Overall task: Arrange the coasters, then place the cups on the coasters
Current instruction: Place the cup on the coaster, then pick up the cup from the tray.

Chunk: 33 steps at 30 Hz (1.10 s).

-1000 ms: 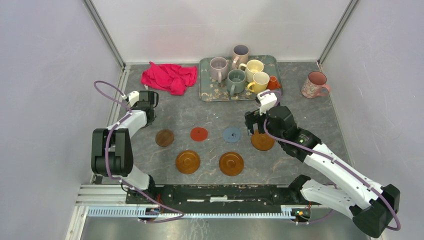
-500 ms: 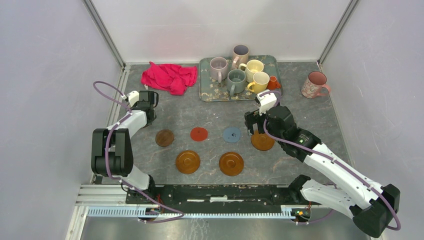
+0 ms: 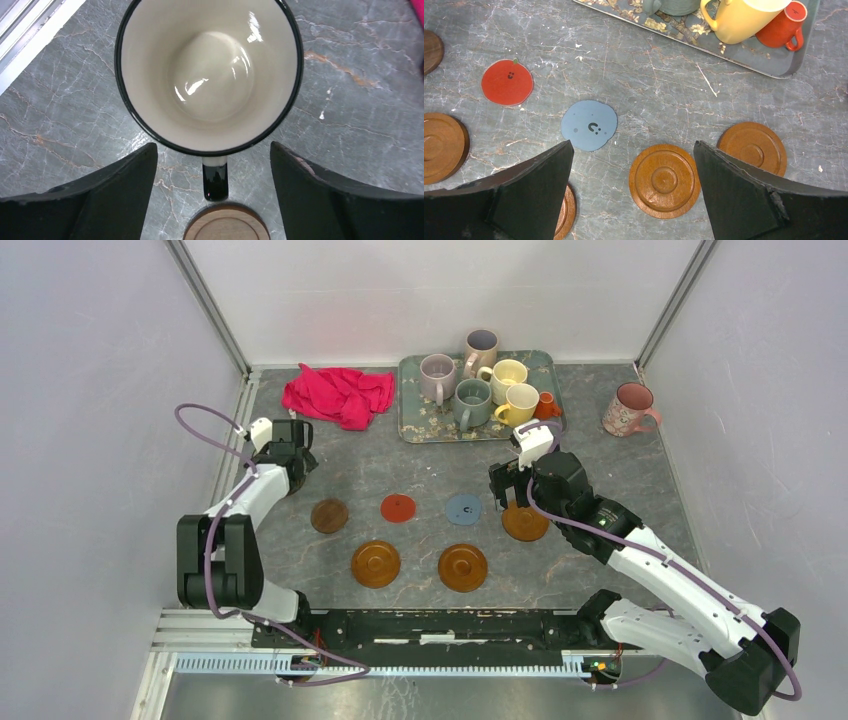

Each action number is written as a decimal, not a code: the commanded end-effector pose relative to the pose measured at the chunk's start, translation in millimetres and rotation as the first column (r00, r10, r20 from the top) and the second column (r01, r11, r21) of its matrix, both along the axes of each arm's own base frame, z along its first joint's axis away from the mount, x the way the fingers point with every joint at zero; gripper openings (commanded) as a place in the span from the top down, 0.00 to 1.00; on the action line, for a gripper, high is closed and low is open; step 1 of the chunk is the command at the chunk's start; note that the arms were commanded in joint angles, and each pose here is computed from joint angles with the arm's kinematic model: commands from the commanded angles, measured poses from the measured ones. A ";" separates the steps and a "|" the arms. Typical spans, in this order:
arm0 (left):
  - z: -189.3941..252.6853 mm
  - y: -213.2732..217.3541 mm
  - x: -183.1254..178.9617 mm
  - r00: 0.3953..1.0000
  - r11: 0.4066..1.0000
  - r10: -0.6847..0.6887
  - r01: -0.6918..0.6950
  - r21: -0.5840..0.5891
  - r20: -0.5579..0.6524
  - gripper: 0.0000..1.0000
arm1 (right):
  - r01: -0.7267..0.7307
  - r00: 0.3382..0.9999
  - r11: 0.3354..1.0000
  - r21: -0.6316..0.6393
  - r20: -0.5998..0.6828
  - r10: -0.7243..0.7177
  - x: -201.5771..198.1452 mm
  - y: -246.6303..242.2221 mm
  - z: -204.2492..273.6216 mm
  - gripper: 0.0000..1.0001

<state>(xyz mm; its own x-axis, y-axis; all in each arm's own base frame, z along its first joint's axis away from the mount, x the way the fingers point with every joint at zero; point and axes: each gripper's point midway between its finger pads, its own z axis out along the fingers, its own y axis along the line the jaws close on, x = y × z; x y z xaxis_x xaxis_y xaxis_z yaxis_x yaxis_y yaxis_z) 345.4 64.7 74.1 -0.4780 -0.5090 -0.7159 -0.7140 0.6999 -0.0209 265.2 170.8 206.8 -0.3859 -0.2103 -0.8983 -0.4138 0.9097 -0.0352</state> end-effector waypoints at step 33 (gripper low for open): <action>117.0 -229.3 45.7 0.705 0.726 -0.659 0.688 -0.025 0.262 0.00 | 0.199 0.979 0.980 0.016 0.033 -0.200 18.9 -18.4 15.4 0.02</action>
